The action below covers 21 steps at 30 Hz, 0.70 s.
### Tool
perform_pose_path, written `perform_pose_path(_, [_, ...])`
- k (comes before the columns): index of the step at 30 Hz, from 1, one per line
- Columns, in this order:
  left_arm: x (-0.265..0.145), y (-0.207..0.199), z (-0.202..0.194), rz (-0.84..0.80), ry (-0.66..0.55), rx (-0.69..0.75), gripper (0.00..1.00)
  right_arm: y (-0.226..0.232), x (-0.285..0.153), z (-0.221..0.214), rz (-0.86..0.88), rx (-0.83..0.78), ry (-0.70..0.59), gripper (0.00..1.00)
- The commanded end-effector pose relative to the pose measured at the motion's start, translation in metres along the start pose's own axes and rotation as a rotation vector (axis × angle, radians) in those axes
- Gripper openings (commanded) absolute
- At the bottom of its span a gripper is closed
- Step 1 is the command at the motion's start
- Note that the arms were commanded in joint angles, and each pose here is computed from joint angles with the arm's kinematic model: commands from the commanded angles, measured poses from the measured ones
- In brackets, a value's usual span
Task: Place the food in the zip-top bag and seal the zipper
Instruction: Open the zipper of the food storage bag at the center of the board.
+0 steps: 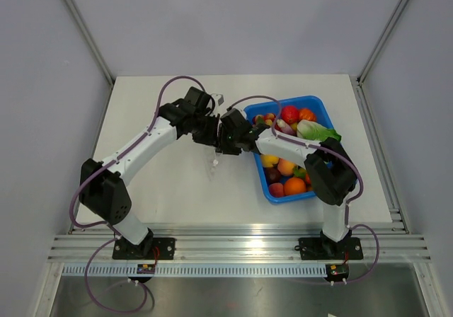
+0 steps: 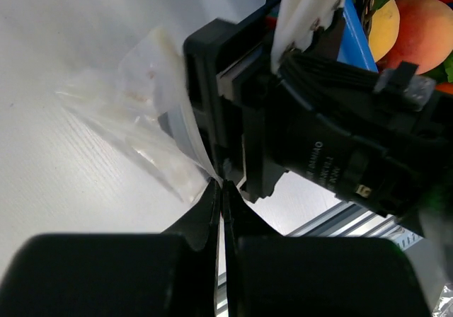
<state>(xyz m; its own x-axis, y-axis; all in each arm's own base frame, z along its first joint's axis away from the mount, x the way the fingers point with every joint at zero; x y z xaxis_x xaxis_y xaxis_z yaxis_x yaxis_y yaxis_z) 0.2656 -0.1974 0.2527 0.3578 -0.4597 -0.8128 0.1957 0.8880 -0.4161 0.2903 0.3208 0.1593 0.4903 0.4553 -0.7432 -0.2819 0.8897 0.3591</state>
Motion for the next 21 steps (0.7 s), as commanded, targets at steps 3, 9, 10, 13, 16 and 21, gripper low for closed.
perform_pose_path(3, [-0.017,-0.015,0.009,-0.099,-0.067,0.021,0.0,0.018,0.001,0.0,0.116,0.029,-0.017,0.49])
perform_pose_path(9, [-0.016,-0.013,0.007,-0.099,-0.067,0.024,0.0,0.027,0.006,-0.005,0.266,0.076,-0.018,0.48])
perform_pose_path(10, [-0.016,-0.012,0.007,-0.094,-0.067,0.024,0.0,0.03,0.006,-0.007,0.296,0.073,-0.001,0.48])
perform_pose_path(13, [-0.015,-0.011,0.005,-0.087,-0.064,0.027,0.0,0.034,0.005,-0.011,0.353,0.064,0.016,0.48])
perform_pose_path(16, [-0.016,-0.01,0.006,-0.08,-0.067,0.033,0.0,0.037,0.001,-0.01,0.433,0.036,0.003,0.48])
perform_pose_path(21, [-0.019,-0.001,0.004,-0.05,-0.066,0.05,0.0,0.032,-0.006,-0.022,0.478,0.032,0.033,0.52])
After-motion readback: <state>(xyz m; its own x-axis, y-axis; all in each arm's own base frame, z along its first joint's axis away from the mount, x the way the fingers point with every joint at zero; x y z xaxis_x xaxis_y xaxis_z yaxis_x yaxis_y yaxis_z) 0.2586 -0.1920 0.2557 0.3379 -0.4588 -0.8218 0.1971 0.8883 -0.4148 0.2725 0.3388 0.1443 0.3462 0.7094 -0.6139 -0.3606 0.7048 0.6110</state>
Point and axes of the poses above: each gripper's point midway between its finger pads, its own x axis out along the fingers, its own y axis along the line the jaws close on, z = x × y, the point moved 10 cm from there along -x, back along the fingers, and after that the axes turned 12 degrees about -x, right-handed, at the moved point
